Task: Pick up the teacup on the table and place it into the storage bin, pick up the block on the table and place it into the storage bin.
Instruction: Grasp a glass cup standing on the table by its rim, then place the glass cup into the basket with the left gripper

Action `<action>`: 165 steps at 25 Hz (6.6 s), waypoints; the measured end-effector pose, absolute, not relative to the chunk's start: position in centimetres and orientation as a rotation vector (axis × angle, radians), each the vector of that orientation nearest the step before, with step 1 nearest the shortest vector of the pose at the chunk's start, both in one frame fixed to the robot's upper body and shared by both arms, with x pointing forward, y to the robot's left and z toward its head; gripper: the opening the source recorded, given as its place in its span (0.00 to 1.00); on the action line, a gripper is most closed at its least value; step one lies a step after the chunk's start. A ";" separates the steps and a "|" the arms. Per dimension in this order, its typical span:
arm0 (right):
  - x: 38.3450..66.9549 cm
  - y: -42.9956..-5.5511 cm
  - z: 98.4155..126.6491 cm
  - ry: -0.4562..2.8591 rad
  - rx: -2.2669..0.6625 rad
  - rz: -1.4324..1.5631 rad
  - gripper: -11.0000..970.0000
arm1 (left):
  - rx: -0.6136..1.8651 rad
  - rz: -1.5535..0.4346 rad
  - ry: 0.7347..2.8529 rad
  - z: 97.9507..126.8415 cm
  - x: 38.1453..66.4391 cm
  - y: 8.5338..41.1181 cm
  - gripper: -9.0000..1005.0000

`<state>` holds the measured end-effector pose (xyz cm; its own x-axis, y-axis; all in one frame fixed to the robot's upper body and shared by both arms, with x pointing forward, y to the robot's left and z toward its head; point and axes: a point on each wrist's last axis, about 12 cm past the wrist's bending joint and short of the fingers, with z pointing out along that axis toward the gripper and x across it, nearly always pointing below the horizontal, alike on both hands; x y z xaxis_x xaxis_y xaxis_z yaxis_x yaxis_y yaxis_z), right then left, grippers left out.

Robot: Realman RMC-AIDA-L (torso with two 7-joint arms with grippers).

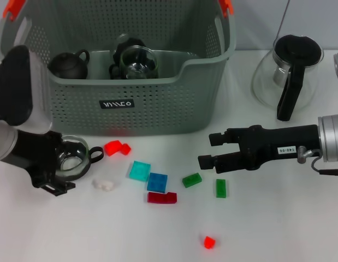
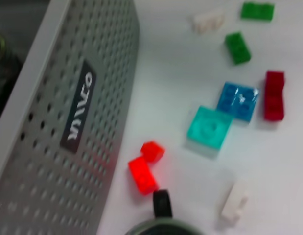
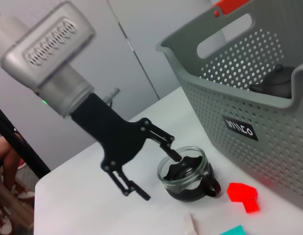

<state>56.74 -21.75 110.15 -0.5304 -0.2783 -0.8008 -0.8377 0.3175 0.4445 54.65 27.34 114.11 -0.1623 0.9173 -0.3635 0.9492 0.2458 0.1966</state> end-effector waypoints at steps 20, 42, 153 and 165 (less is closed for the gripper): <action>56.6 -21.8 109.9 1.990 -0.947 1.198 0.96 | 1.798 -0.078 2.196 112.0 55.2 25.9 0.82; 56.6 -22.1 110.0 1.989 -0.938 1.201 0.96 | 1.767 -0.095 2.278 111.5 55.4 25.5 0.27; 57.1 -22.7 110.3 2.025 -0.919 1.183 0.96 | 1.130 -0.096 2.142 116.7 67.7 18.6 0.25; 57.2 -22.8 110.4 2.021 -0.920 1.178 0.96 | 1.165 -0.113 2.132 118.1 67.4 18.5 0.45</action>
<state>57.22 -22.76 110.42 -0.5667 -0.2571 -0.7827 -0.8079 0.3598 0.4667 67.40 18.49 118.09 -0.3550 0.7084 -0.6101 0.7689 0.5925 0.2405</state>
